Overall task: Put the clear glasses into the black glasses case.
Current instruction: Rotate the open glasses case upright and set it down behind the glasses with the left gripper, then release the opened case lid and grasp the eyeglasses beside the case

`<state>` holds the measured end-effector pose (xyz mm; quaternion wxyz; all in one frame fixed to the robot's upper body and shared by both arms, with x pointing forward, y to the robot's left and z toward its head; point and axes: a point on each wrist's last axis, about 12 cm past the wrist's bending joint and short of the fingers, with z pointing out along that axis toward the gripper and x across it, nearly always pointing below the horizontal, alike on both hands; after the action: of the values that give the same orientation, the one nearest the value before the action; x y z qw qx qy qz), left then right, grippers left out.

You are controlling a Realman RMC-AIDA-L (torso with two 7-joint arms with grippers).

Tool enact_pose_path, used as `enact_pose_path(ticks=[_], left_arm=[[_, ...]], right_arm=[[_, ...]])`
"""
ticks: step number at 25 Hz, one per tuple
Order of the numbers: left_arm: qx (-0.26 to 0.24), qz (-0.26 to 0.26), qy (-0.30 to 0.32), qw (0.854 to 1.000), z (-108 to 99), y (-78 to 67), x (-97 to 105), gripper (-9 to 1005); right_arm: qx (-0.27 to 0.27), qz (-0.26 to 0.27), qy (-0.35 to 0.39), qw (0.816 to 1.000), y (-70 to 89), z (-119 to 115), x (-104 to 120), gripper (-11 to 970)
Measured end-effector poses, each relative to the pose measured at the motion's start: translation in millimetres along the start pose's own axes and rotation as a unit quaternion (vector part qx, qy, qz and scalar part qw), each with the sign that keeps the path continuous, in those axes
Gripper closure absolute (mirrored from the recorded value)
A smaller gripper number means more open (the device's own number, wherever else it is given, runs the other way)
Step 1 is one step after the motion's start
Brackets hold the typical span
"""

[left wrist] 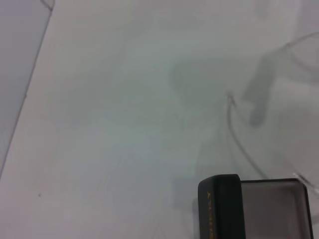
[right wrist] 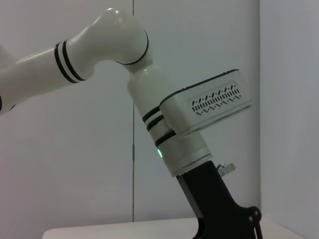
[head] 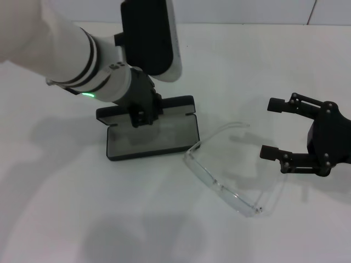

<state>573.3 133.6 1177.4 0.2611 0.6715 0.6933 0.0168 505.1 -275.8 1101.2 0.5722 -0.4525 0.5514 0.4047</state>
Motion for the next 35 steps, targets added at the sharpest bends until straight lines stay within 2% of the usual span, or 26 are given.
enact_pose_path(ticks=[15,18,22,25,29,32,35], left_arm=[[-0.010,0.017,-0.008,1.000,2,-0.6,-7,731],[-0.006,-0.006,-0.050,0.999,-6,2.8,-11,723],[0.015,-0.046,-0.160,0.986,-31,9.0,-13,695],[0.017,-0.056,-0.227,0.972,-48,8.0,-7,669],[0.006,-0.079,-0.331,0.940,-68,1.7,13,635],[-0.018,-0.115,-0.408,0.905,-72,-3.3,42,610],[-0.031,-0.185,-0.481,0.856,-70,-8.9,74,584]], right_arm=[[0.001,0.004,0.000,1.000,0.6,-1,1,96],[0.002,0.005,0.000,1.000,1.0,-1,2,97],[0.002,0.006,0.000,1.000,1.3,-1,2,97],[0.002,0.006,0.000,1.000,1.0,-1,2,98],[0.008,0.007,-0.006,1.000,0.5,-2,1,98],[0.018,0.012,-0.009,1.000,-1.3,-3,2,99],[0.023,0.023,-0.008,0.999,-3.5,-3,1,99]])
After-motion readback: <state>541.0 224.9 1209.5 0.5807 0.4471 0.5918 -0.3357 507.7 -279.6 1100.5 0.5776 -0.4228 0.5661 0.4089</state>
